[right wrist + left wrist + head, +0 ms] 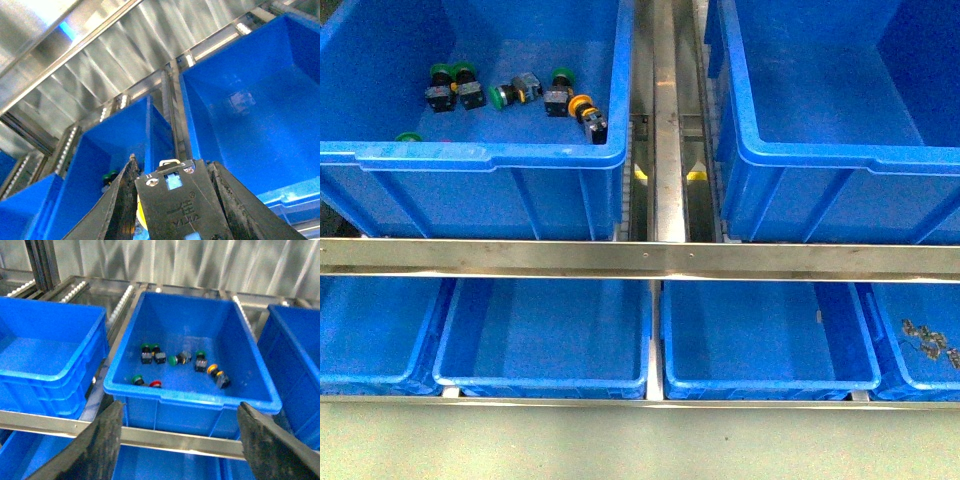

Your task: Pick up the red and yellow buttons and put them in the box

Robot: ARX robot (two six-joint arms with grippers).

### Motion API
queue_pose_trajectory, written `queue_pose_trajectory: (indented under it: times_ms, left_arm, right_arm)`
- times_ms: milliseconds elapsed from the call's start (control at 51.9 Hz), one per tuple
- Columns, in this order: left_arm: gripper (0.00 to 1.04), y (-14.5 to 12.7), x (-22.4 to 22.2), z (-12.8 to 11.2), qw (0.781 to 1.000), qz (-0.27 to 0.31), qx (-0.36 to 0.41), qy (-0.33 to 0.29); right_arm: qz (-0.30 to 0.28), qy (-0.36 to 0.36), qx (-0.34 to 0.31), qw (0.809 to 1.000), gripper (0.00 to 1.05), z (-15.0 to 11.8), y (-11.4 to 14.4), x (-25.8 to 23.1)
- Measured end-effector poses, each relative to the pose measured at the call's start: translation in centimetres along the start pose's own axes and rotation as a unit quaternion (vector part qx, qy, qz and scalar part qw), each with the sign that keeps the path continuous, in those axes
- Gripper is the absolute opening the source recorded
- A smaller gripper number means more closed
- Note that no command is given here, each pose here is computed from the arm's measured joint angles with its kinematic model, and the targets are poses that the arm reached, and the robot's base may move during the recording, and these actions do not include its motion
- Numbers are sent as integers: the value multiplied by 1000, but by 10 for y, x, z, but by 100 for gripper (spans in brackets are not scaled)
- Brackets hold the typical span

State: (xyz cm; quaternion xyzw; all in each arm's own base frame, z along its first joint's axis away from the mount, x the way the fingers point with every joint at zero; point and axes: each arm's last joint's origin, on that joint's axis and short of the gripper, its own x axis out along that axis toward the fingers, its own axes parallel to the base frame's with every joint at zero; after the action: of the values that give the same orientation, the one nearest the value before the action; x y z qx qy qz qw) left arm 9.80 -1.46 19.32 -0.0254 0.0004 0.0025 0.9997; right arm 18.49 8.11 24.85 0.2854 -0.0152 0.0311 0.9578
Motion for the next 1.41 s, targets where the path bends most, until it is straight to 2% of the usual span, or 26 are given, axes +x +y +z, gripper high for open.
queue_pose_trajectory:
  times_ms: [96,327,404,482,693,790,925,1175,1406]
  left_arm:
    - [42,-2,0,-24,1000,3,12,1]
    - [3,2,-1,-22,1000,-9,17,-8]
    - [2,8,-1,-23,999,-26,20,-3]
    - [2,15,0,-23,1000,-1,20,-3]
    - [2,15,0,-23,1000,-4,20,-3]
    - [20,15,0,-23,1000,-4,20,-3]
    - [55,15,0,-23,1000,-4,20,-3]
    - [98,15,0,-23,1000,-4,20,-3]
    - [97,15,0,-23,1000,-4,21,-3]
  right_arm:
    - [-7,-3,-22,1000,35,3,0,-4]
    - [-12,-9,-41,999,35,9,0,-10]
    - [-14,-9,-49,999,35,9,0,-12]
    - [-13,-8,-56,998,35,9,1,-13]
    - [-22,-16,-77,997,35,11,1,-14]
    - [-25,-22,-90,995,35,13,1,-16]
    - [-44,-44,-124,990,35,18,4,-19]
    - [-78,-100,-196,972,35,28,15,-28]
    - [-82,-99,-222,967,35,26,17,-33]
